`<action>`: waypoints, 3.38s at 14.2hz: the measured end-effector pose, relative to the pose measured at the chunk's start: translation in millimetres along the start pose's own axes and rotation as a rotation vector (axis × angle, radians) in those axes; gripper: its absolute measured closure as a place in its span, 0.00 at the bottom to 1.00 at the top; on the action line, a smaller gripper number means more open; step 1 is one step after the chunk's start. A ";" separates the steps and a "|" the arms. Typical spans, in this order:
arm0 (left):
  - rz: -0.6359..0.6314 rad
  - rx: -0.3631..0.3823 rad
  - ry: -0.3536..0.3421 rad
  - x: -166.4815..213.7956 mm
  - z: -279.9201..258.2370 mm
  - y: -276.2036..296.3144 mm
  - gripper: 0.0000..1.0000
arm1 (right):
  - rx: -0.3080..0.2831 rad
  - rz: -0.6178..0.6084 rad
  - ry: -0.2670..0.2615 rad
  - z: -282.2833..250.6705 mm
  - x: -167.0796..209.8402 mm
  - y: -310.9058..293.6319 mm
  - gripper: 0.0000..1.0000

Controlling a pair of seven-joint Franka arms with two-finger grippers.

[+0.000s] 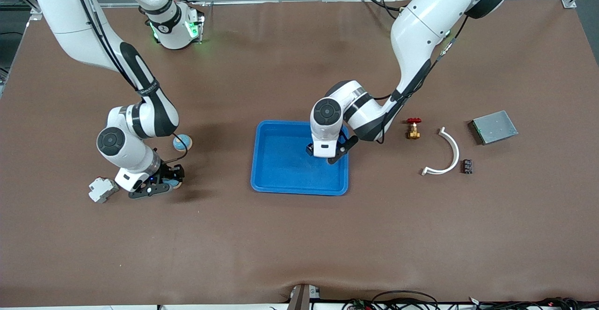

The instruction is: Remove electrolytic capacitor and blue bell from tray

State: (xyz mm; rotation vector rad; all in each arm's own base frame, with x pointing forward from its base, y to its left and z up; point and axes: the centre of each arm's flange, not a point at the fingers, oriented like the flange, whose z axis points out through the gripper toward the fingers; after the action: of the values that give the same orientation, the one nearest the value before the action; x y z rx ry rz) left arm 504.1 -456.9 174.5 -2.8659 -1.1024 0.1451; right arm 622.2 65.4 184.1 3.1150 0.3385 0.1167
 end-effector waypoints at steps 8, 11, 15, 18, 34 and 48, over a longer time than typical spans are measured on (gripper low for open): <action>0.028 -0.017 0.062 -4.7 -1.9 4.5 0.65 | 0.022 0.041 -0.003 6.8 -2.9 9.9 0.02; 0.053 -0.007 0.089 -9.5 -2.0 4.5 0.65 | 0.025 0.035 0.009 3.1 1.6 6.4 0.00; 0.051 0.014 0.109 -4.0 -7.1 2.7 0.65 | 0.028 0.033 -0.004 -6.0 10.8 6.0 0.00; 0.052 0.013 0.135 2.1 -33.7 2.9 0.65 | 0.031 0.030 -0.024 -21.1 23.9 5.9 0.00; 0.533 0.254 0.137 156.5 -136.1 -115.7 0.65 | 0.035 0.028 -0.044 -65.7 52.1 5.5 0.00; 0.903 0.144 0.139 262.8 -61.2 -228.5 0.65 | 0.041 0.106 -0.201 -236.8 40.2 46.9 0.00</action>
State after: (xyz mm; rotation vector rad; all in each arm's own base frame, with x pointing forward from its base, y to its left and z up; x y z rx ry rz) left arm 553.2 -113.1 240.6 -2.9321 0.2677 0.0574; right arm 653.7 27.8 423.8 3.1468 0.1735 -0.2046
